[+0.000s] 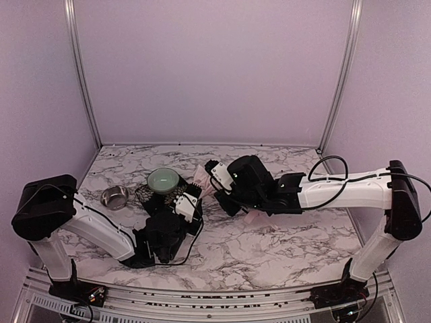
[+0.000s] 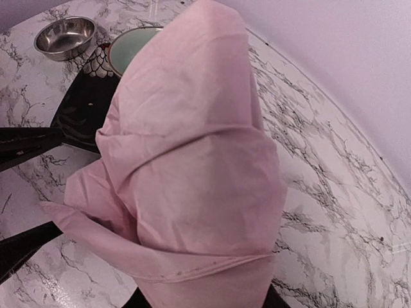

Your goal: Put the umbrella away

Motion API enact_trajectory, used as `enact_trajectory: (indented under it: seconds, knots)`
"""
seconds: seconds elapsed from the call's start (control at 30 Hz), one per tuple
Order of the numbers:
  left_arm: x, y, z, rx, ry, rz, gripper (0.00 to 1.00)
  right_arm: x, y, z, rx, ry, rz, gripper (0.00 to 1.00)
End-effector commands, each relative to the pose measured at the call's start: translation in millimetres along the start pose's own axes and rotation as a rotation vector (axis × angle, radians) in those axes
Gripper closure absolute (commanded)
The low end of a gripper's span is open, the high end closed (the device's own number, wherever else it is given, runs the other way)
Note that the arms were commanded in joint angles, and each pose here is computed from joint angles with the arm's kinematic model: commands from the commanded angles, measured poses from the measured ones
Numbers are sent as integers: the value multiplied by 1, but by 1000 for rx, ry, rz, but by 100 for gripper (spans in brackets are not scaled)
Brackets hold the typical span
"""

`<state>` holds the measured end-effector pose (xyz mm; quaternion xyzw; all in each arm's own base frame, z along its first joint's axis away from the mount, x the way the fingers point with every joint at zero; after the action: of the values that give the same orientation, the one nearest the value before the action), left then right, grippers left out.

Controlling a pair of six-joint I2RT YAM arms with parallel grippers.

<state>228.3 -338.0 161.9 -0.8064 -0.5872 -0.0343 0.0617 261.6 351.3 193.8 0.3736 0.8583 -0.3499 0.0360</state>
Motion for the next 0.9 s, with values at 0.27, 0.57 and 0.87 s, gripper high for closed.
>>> enact_trajectory:
  seconds: [0.27, 0.57, 0.87]
  knots:
    - [-24, 3, 6, 58, -1, 217, 35, -16, -17, -30, -104, 46, 39, 100]
    - [-49, 21, 4, 46, 22, 223, 21, -14, -9, -33, -111, 51, 33, 100]
    - [-16, 39, -3, 31, -13, -117, 23, -16, -8, -33, -116, 53, 36, 100]
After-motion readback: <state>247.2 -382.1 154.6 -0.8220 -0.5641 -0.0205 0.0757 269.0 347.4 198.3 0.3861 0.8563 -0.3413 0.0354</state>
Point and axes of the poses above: each gripper's point midway between its finger pads, its own y axis out along the fingers, its own x axis along the line the jaws close on, z = x × y, the point moved 4 cm from there along -y, back along the fingers, and after that the axes turned 8 degrees about -y, right-handed, at the moved point
